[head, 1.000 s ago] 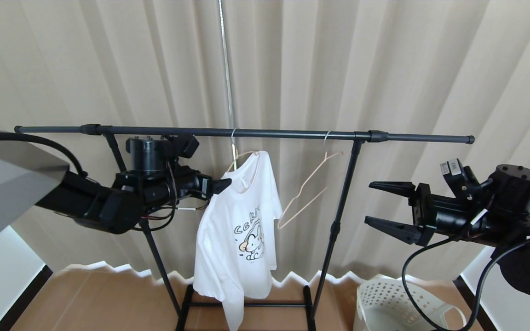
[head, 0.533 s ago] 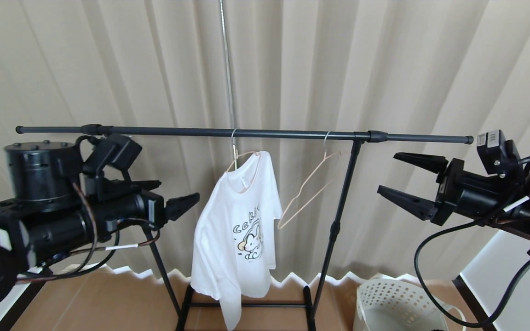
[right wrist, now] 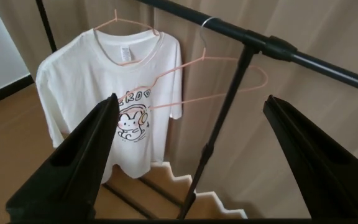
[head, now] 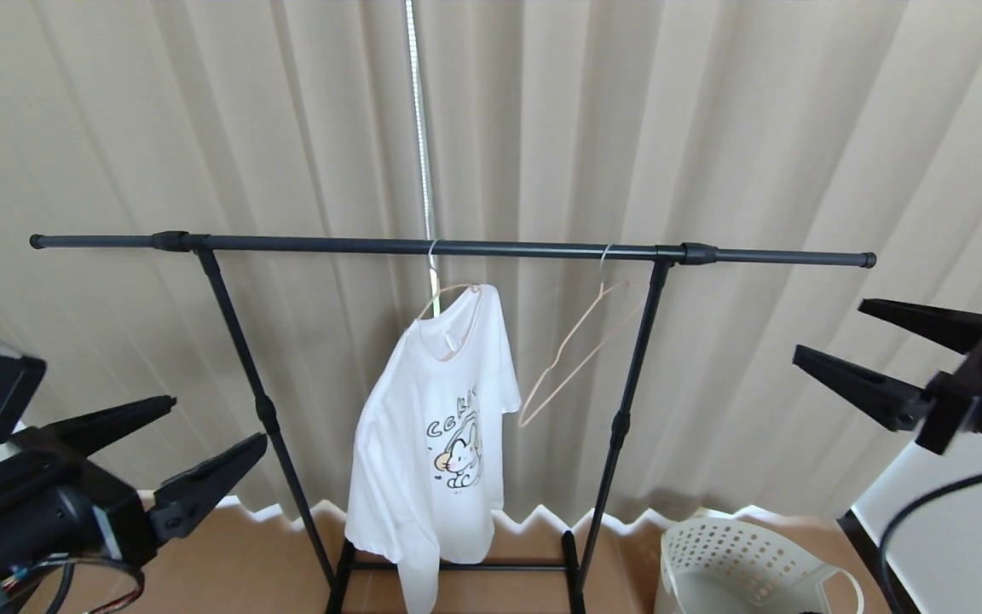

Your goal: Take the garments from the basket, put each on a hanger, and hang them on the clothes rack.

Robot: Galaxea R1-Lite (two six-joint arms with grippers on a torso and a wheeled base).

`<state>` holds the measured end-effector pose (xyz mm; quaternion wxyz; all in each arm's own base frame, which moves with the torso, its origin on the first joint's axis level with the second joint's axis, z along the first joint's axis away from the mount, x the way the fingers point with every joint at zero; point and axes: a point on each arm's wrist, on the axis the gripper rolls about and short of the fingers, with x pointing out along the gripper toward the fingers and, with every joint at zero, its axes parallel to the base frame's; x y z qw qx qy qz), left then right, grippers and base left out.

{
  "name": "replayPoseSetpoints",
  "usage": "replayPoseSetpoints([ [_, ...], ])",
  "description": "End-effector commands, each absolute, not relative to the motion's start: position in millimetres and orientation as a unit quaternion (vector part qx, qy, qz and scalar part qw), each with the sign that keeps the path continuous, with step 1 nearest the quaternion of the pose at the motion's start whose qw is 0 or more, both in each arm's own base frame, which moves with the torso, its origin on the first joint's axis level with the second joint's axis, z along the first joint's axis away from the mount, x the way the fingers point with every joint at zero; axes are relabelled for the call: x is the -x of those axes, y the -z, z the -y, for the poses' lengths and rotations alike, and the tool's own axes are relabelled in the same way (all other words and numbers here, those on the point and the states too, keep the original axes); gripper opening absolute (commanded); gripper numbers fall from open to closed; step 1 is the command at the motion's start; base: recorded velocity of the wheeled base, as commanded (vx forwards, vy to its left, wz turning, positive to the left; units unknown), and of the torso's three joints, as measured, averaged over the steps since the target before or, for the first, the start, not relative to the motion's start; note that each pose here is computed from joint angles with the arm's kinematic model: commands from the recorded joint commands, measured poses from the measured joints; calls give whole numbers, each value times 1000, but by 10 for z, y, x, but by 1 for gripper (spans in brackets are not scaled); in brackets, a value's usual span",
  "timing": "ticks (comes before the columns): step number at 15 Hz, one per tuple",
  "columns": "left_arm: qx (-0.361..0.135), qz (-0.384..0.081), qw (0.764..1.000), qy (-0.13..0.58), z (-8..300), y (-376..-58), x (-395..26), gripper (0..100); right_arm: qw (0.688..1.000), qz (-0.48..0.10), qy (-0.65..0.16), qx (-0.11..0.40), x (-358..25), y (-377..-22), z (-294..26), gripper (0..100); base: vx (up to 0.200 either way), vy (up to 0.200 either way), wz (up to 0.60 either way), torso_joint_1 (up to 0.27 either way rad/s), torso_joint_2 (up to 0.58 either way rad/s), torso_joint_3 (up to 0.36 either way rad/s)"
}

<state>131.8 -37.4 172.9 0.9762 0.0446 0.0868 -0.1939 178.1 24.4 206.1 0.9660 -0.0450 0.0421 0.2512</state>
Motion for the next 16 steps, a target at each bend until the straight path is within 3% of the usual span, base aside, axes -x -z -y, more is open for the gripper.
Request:
replayPoseSetpoints([
  [1,-45,-63,983,166,245,-1544,-880,100,973,-44,-220,48,-672,-1855,-138,100,0,0,0,0,0,0],
  [6,-45,-43,988,144,133,-1269,-487,100,980,-44,-186,50,55,-1260,-62,100,0,0,0,0,0,0],
  [9,-47,-48,988,138,78,-1161,-284,100,985,-39,-157,52,126,-1016,-45,100,0,0,0,0,0,0],
  [12,-98,-45,988,107,-9,-909,26,100,992,-37,-105,55,163,-785,-19,100,0,0,0,0,0,0],
  [16,-97,-49,991,72,-19,-824,106,100,996,-29,-75,47,177,-772,-14,100,0,0,0,0,0,0],
])
